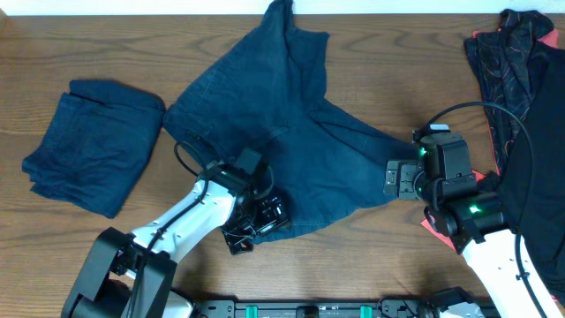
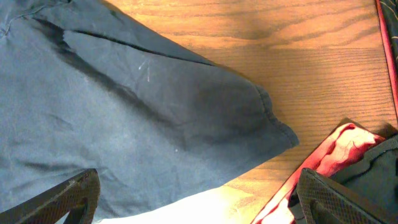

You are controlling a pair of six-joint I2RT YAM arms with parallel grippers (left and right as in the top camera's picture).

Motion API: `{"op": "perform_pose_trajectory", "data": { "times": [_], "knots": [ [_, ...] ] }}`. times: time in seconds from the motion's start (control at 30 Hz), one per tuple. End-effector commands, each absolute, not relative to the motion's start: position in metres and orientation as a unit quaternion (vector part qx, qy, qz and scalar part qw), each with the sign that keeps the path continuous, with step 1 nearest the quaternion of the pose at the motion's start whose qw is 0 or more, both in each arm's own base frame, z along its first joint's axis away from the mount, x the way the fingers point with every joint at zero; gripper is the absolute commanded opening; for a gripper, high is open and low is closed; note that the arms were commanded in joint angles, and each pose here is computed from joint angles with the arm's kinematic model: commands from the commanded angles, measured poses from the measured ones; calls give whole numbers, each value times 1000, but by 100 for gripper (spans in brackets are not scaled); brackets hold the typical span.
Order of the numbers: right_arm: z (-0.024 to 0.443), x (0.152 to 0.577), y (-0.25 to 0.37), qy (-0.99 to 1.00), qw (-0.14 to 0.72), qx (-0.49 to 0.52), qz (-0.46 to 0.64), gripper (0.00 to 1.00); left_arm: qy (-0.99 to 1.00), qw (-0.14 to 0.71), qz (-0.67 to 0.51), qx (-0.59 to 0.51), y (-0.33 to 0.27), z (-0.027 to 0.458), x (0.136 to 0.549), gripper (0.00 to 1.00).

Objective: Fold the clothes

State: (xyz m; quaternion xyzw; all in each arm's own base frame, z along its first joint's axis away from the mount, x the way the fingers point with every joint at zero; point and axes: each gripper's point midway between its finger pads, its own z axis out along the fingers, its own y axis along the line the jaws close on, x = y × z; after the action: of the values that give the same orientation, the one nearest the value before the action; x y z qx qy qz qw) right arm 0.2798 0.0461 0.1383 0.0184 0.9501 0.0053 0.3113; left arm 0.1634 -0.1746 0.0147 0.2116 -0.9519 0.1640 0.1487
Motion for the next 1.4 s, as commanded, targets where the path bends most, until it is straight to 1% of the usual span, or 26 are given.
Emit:
{"op": "perform_pose_trajectory", "data": {
  "times": [0.0,0.07,0.17,0.2,0.27,0.4,0.47,0.5,0.53,0.57,0.6,0.63,0.67,0.73,0.97,1.17,1.37],
  "knots": [
    [140,280,43,949,315,29,2,99,-953,119,123,251,-160,9,169,94],
    [140,280,43,949,315,29,2,99,-953,116,120,251,-159,9,169,91],
    [140,280,43,949,315,29,2,99,-953,116,120,251,-159,9,169,82],
    [140,280,42,949,314,29,2,99,-953,116,120,251,-159,9,169,77],
    [140,280,42,949,314,30,2,99,-954,113,116,254,-157,8,170,74],
    [140,280,42,949,314,30,2,99,-954,107,109,260,-155,7,172,63],
    [139,279,42,949,312,41,5,99,-954,104,106,261,-154,7,172,55],
    [138,277,41,950,307,50,7,99,-954,104,106,261,-154,7,172,49],
    [136,275,40,951,302,62,6,99,-954,104,106,261,-154,7,172,42],
    [134,272,37,952,295,79,4,99,-954,104,106,261,-154,7,172,32],
    [131,268,33,952,286,104,0,99,-954,104,106,261,-154,7,172,12],
    [127,263,29,952,275,136,-3,99,-954,106,105,261,-153,7,171,6],
    [119,255,22,950,253,180,-8,99,-954,108,102,261,-152,7,169,6],
    [106,247,18,950,225,219,-7,99,-955,108,97,257,-149,8,168,6],
    [51,239,44,963,135,223,67,99,-957,45,96,271,-120,34,182,6],
    [26,246,52,958,106,248,101,99,-950,-25,95,297,-89,65,187,6],
    [18,252,65,946,86,279,140,99,-946,-62,114,296,-86,83,188,6]
  ]
}}
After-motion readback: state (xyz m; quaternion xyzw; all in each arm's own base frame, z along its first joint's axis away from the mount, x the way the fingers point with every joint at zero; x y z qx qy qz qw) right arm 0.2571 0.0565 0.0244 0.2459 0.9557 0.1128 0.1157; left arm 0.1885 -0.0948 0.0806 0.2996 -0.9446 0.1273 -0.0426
